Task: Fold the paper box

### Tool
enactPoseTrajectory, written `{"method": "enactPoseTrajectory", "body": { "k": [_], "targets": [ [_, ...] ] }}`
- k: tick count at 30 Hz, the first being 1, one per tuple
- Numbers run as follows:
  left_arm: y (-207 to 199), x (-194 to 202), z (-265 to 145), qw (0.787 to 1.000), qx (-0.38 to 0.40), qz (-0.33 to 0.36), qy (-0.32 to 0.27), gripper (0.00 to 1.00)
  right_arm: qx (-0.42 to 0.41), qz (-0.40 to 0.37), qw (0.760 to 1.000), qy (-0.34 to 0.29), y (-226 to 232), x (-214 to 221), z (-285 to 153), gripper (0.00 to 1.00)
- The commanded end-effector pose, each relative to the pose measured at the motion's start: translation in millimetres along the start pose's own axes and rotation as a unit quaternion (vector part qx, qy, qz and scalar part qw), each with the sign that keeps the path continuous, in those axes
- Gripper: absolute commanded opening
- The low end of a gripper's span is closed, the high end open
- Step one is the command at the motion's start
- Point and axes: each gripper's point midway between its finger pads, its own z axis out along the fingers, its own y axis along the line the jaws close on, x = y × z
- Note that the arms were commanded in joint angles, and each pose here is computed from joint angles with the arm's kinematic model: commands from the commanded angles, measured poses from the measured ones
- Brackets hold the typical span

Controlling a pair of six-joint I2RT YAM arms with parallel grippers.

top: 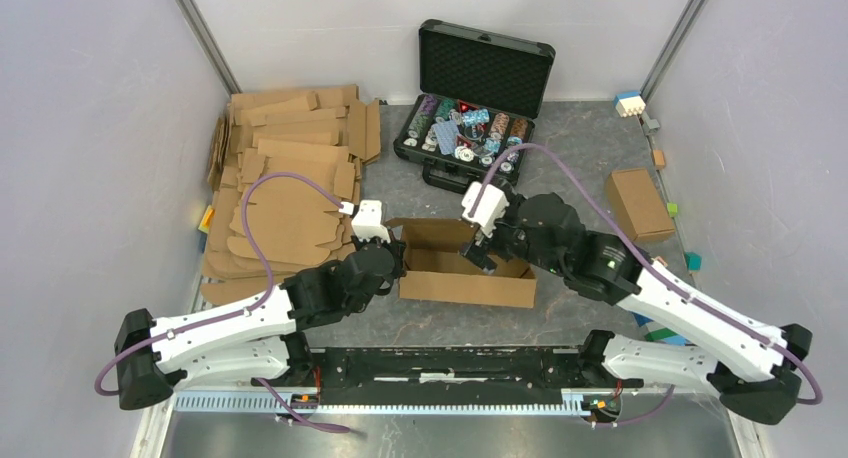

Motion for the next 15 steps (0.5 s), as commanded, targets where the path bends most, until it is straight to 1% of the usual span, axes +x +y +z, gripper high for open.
{"method": "enactPoseTrajectory", "body": {
  "k": [1,3,5,6,11,12,14,15],
  "targets": [
    [-9,-6,-3,1.000,0.014,0.005,-0.001,0.07,-0.004,-0.050,0.999,-0.006,-4,-15,9,0.94],
    [-10,-6,-4,1.000,0.016,0.004,-0.002,0.07,-0.010,-0.059,0.998,0.013,-1,-8,18,0.87],
    [-9,-6,-4,1.000,0.018,0.005,-0.002,0.07,-0.017,-0.061,0.997,0.032,2,-2,22,0.74],
    [-9,-6,-5,1.000,0.020,0.005,-0.002,0.07,-0.021,-0.061,0.997,0.035,3,0,23,0.69],
    [-11,-7,-11,0.999,0.040,0.005,0.000,0.11,-0.058,-0.059,0.996,0.033,19,8,21,0.32],
    [-12,-7,-12,0.999,0.044,0.005,0.002,0.13,-0.062,-0.058,0.996,0.033,21,11,20,0.26],
    [-14,-8,-15,0.998,0.055,0.003,0.004,0.15,-0.072,-0.058,0.995,0.036,25,17,18,0.19],
    [-15,-7,-16,0.998,0.059,0.004,0.006,0.15,-0.078,-0.058,0.995,0.039,28,20,18,0.17]
  ]
}}
